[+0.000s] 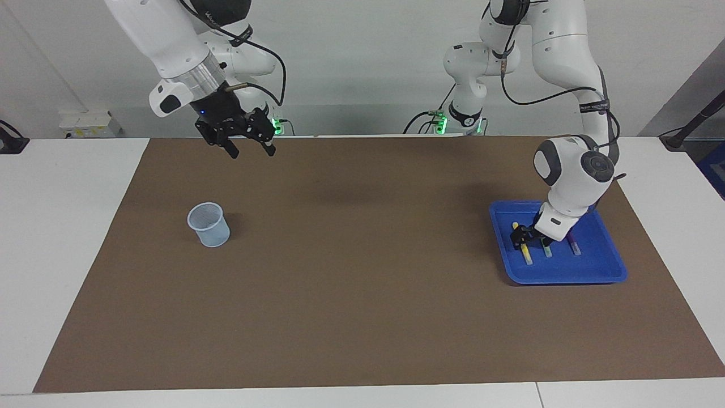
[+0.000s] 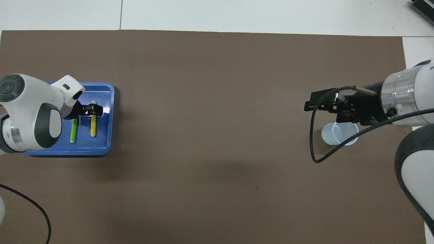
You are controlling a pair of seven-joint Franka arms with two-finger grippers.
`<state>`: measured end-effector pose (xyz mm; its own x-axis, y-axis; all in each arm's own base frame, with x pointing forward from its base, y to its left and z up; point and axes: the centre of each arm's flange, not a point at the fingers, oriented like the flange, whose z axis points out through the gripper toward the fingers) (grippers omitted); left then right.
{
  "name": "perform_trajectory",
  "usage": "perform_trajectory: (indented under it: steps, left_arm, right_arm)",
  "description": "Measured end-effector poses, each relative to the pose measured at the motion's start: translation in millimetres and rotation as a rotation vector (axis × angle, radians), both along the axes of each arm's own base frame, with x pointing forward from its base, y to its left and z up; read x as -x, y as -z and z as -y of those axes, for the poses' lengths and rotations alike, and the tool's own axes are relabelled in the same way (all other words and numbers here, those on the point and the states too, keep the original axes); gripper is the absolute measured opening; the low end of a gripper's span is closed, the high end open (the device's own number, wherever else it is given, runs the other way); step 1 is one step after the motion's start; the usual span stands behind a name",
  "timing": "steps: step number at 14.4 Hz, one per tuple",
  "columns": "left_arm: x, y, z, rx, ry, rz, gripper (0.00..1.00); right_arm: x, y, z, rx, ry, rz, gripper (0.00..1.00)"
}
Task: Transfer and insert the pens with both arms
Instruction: 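Lower the left gripper onto the yellow pen while the right gripper hovers over the cup, then grasp the yellow pen with the left gripper and lift it from the tray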
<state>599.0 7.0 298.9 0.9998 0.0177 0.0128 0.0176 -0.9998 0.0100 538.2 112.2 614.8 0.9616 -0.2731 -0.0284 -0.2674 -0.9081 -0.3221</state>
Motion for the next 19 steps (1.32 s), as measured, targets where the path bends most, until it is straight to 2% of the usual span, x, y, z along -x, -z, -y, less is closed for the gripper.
perform_trajectory:
  steps: [5, 6, 8, 9, 10, 11, 12, 13, 19]
  left_arm:
    - [1.2, 1.3, 10.7, 0.002, 0.018, -0.003, 0.9]
    - [1.2, 1.3, 13.2, 0.002, 0.022, -0.003, 0.84]
    - [0.7, -1.0, 16.0, 0.004, 0.026, 0.002, 0.57]
    - [0.6, -2.8, 16.4, 0.004, 0.027, 0.004, 0.51]
    - [0.7, -2.5, 15.8, 0.004, 0.026, 0.004, 0.5]
    - [0.6, -2.9, 15.8, 0.004, 0.026, 0.005, 0.42]
    - [0.4, -3.8, 16.0, 0.004, 0.026, 0.006, 0.27]
    - [0.4, -4.0, 16.0, 0.004, 0.026, 0.007, 0.17]
    - [0.4, -4.0, 16.0, 0.004, 0.026, 0.007, 0.17]
  right_arm:
    - [3.1, 3.0, -13.8, -0.019, 0.033, -0.023, 1.0]
    - [2.8, 1.8, -19.4, -0.044, 0.058, -0.021, 1.0]
    - [2.5, 1.7, -26.8, -0.076, 0.108, -0.028, 1.0]
    - [2.8, 1.9, -30.5, -0.08, 0.12, -0.029, 1.0]
    - [3.5, 2.4, -33.4, -0.082, 0.124, -0.032, 1.0]
    - [4.2, 2.7, -35.3, -0.082, 0.125, -0.034, 1.0]
    - [4.6, 2.8, -36.3, -0.083, 0.127, -0.035, 1.0]
    - [4.8, 2.9, -36.8, -0.085, 0.131, -0.037, 1.0]
    - [5.9, 1.3, -38.5, -0.112, 0.171, -0.054, 1.0]
